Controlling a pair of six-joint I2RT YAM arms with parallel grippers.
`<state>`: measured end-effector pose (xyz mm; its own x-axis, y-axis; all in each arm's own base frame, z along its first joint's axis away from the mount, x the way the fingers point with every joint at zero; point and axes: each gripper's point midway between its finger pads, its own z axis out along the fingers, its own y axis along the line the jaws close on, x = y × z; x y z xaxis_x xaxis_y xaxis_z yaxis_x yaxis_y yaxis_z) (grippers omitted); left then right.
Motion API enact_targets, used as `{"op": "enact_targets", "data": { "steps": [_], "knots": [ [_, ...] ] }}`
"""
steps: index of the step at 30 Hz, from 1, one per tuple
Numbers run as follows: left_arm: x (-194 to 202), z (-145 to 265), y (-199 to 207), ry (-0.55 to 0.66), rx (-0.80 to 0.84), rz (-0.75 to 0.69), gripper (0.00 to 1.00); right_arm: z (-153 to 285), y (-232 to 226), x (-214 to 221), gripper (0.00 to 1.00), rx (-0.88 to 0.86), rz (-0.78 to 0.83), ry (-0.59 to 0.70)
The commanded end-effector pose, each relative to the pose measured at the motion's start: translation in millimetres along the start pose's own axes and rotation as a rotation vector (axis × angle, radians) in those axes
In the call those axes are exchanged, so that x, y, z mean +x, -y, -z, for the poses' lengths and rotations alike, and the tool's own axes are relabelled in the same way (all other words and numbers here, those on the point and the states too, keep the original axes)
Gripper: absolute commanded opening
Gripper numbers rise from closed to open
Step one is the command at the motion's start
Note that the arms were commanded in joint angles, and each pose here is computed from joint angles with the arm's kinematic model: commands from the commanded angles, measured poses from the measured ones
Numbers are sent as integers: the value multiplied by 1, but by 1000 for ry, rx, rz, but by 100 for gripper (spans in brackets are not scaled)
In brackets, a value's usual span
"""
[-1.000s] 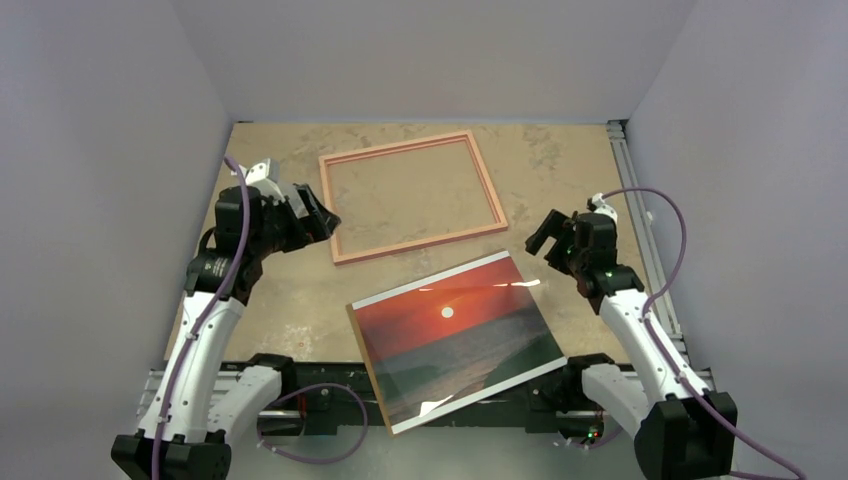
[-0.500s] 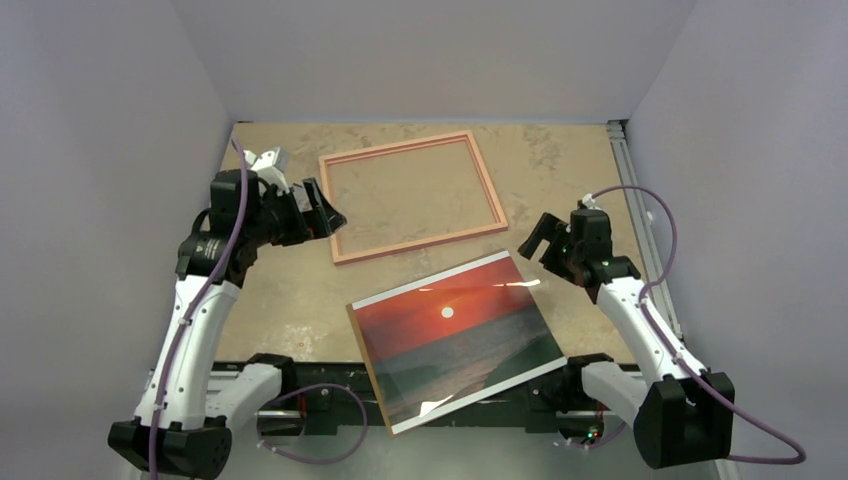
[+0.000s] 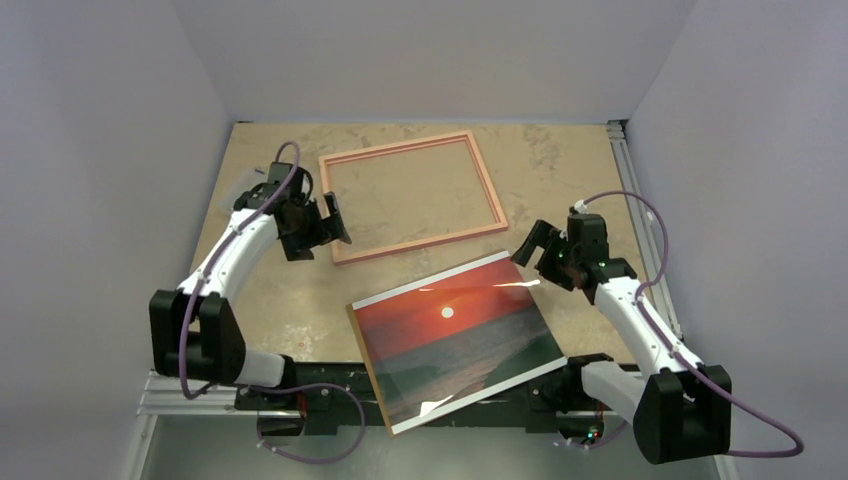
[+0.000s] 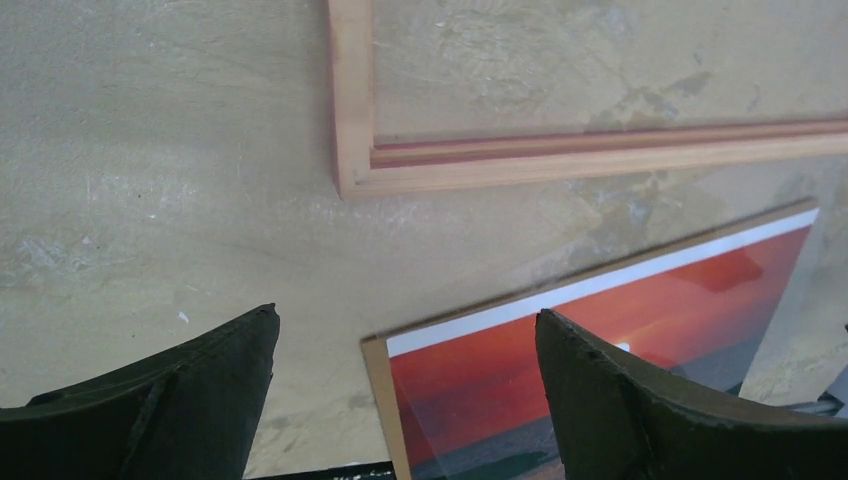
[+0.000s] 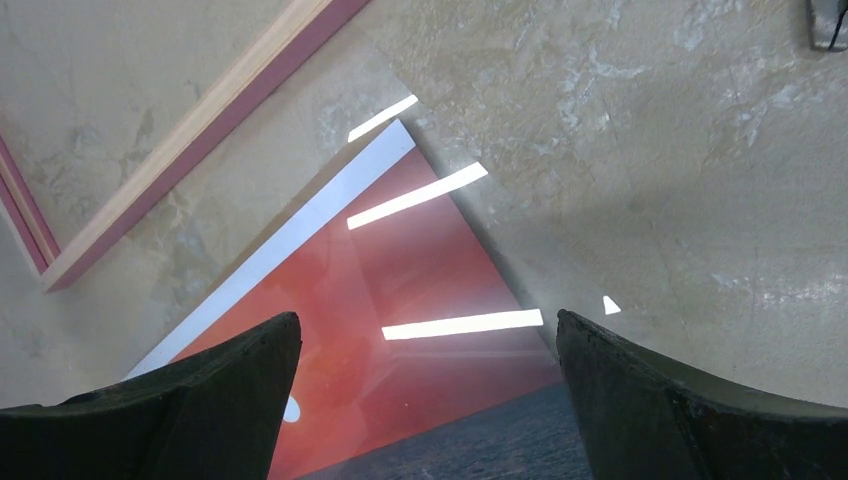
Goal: Put the photo into the frame
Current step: Move the photo frame to the center of the board.
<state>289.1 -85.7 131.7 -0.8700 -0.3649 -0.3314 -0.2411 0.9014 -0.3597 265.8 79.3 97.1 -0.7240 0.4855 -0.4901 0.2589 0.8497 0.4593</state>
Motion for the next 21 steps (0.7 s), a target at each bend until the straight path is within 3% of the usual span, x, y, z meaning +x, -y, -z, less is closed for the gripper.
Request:
{"op": "enact_targets", "data": {
  "steps": [1,11,21],
  "knots": [
    [-23,-24,-5,10,-78,82,94,-1,-5,10,98,-47,7,-29],
    [-52,-75,-8,-30,-149,104,90,-2,5,20,98,-20,42,-64],
    [-58,-116,-7,-102,-164,92,74,-9,6,23,98,-8,43,-103]
  ]
}}
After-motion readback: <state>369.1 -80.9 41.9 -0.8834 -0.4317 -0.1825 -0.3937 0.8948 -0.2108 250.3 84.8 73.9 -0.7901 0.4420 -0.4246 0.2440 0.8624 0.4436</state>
